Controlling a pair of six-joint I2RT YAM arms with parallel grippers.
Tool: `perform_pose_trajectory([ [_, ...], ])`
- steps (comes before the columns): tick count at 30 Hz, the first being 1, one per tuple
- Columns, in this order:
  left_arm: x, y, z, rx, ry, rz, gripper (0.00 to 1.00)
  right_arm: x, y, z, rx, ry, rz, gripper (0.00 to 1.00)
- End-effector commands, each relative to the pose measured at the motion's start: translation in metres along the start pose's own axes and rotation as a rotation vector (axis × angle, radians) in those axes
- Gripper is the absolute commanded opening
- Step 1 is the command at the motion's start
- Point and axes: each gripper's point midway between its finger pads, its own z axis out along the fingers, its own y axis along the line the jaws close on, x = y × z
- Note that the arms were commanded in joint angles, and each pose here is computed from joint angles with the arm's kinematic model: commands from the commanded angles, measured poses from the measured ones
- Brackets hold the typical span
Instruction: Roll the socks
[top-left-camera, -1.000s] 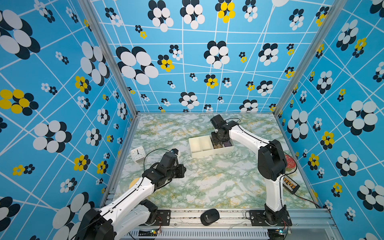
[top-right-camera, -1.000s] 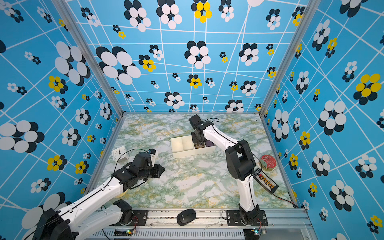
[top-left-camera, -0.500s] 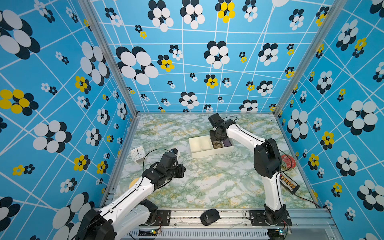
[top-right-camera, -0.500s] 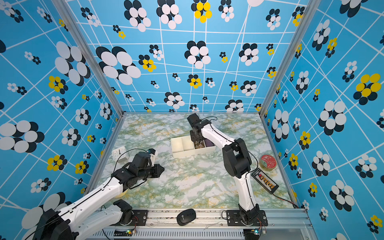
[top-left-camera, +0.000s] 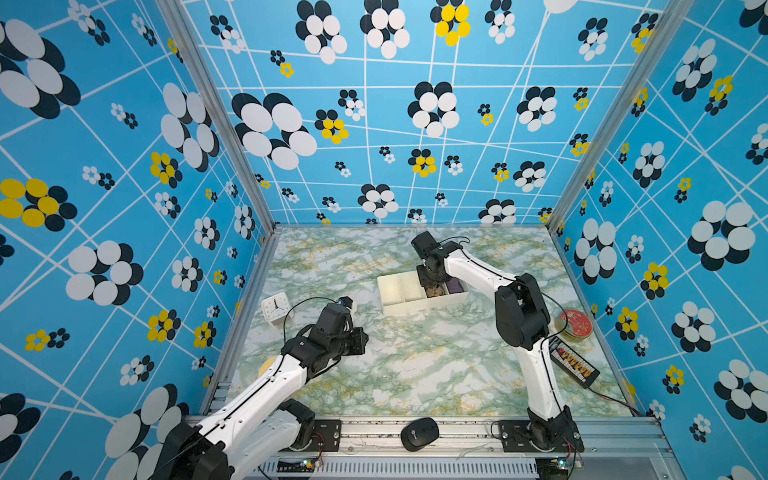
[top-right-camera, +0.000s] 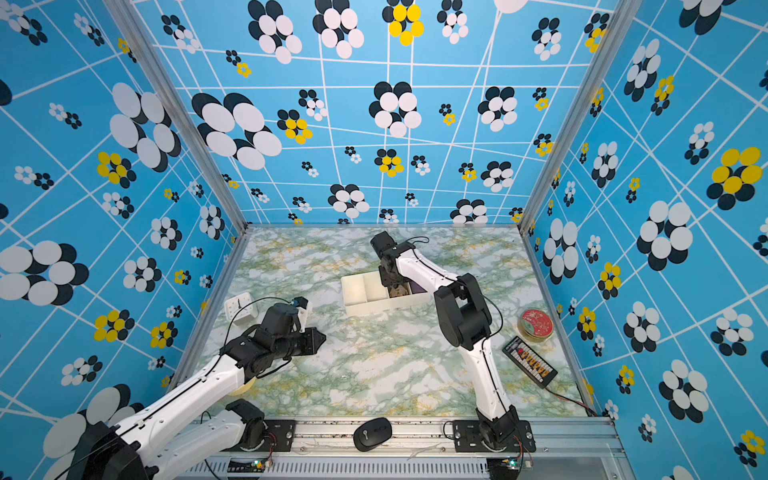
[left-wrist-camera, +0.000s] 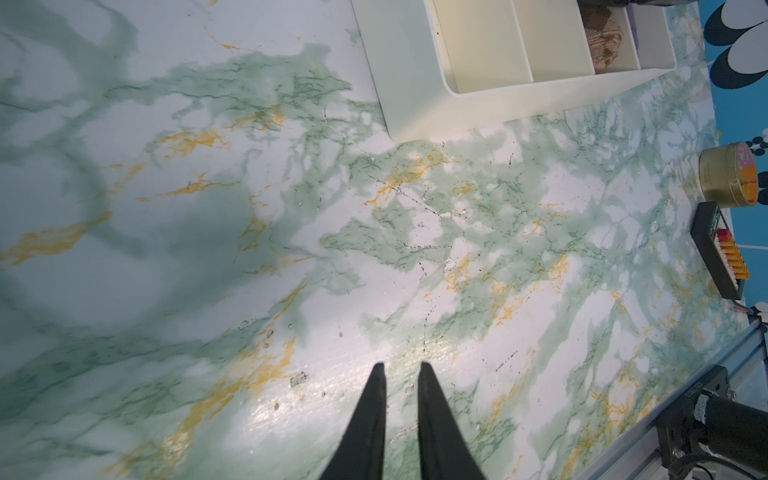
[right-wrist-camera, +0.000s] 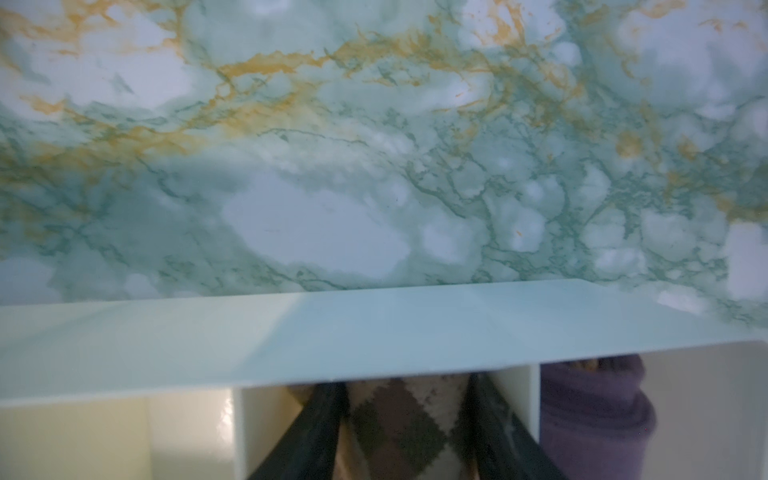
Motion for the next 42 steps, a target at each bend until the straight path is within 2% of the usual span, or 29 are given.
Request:
perform_pose_trajectory([
  [1, -0.007, -0.003, -0.004, 0.002, 0.006, 0.014, 0.18, 0.004, -0.001, 0.003, 0.031, 0.011, -0.022, 0.53],
  [9, -0.011, -0.006, -0.004, 0.009, 0.008, 0.015, 0.18, -0.011, 0.0, -0.021, -0.007, -0.08, -0.002, 0.54],
  [12, -0.011, -0.007, -0.004, 0.01, 0.008, 0.015, 0.18, -0.018, -0.002, -0.041, -0.028, -0.124, 0.008, 0.54],
  [20, -0.013, -0.008, -0.006, 0.006, 0.006, 0.019, 0.18, -0.014, -0.005, -0.065, -0.059, -0.165, 0.023, 0.56],
  [25, -0.017, -0.005, -0.005, -0.004, -0.003, 0.016, 0.18, -0.016, -0.013, -0.092, -0.093, -0.243, 0.068, 0.56],
  [27, -0.019, -0.003, -0.004, -0.007, -0.005, 0.014, 0.18, -0.005, -0.018, -0.093, -0.092, -0.238, 0.078, 0.56],
  [35, -0.026, 0.008, -0.007, -0.027, -0.051, 0.002, 0.19, 0.023, -0.064, -0.121, -0.087, -0.321, 0.194, 0.57],
  [38, -0.031, 0.012, -0.015, -0.027, -0.098, 0.001, 0.25, 0.039, -0.1, -0.128, -0.056, -0.354, 0.266, 0.63],
  [42, -0.032, 0.018, -0.019, -0.039, -0.121, -0.006, 0.31, 0.063, -0.155, -0.127, 0.024, -0.372, 0.352, 0.75],
])
